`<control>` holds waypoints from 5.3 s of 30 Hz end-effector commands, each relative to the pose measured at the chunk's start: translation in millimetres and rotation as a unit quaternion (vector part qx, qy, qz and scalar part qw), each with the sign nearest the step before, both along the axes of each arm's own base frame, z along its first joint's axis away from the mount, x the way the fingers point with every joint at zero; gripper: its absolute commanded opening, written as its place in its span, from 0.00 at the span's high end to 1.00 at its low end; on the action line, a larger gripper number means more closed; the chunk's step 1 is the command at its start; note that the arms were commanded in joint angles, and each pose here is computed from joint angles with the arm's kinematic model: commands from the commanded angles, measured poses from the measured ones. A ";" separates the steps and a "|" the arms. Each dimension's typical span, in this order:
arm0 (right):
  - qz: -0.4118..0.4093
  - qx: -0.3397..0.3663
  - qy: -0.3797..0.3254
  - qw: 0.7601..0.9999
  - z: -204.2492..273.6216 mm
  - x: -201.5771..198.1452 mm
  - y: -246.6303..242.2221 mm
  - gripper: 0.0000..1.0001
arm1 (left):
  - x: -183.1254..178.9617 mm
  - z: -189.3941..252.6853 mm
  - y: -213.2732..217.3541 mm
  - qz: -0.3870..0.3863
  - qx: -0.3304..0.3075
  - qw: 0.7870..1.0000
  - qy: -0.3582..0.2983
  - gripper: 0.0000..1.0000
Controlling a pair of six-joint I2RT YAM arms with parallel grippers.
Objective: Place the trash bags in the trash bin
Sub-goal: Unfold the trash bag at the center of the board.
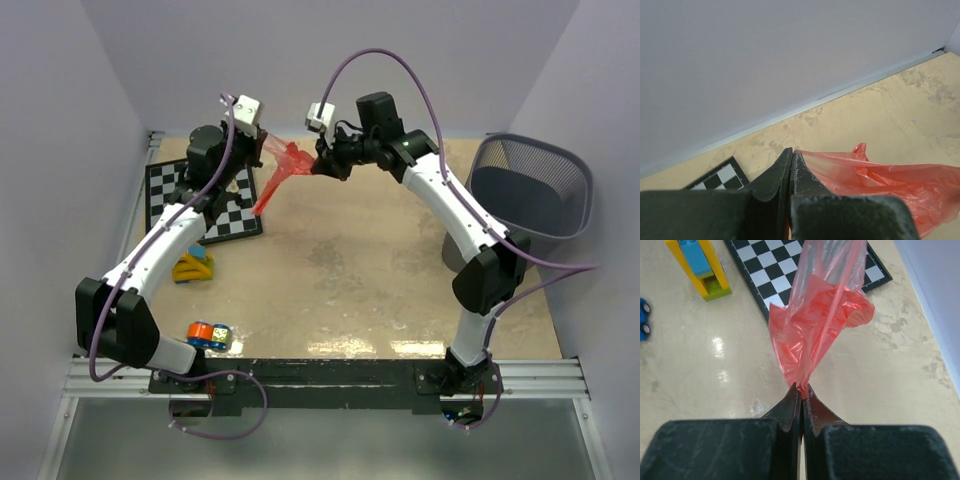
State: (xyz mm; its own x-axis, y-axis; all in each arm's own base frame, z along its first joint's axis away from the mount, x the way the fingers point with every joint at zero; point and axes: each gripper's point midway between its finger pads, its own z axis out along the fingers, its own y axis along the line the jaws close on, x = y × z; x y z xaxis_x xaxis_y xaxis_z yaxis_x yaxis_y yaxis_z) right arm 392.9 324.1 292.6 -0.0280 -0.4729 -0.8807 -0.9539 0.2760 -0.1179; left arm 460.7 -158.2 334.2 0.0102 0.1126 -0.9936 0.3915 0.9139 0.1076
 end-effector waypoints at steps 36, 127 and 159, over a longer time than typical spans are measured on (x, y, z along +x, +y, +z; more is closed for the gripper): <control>0.103 -0.084 -0.377 0.917 95.3 -9.9 -0.6 1.00 | -52.5 7.5 -42.4 -0.237 0.074 0.968 0.048 0.48; -0.250 0.187 0.109 0.944 51.2 57.7 -0.5 0.85 | -23.0 0.7 21.3 0.068 -0.157 0.984 0.051 1.00; 0.027 0.105 -0.208 0.972 109.0 34.3 30.4 0.41 | -38.2 1.5 -2.9 -0.020 -0.126 0.991 0.044 1.00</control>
State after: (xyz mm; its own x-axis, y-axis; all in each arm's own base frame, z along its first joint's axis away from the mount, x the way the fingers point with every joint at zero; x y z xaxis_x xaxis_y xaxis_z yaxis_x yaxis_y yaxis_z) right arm 422.7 352.6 371.2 0.2245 -0.2843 -0.9321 -0.9035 0.2976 -0.3084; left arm 427.9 -159.4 305.8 -0.1632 -0.1425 -0.9763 0.3791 0.9045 -0.1954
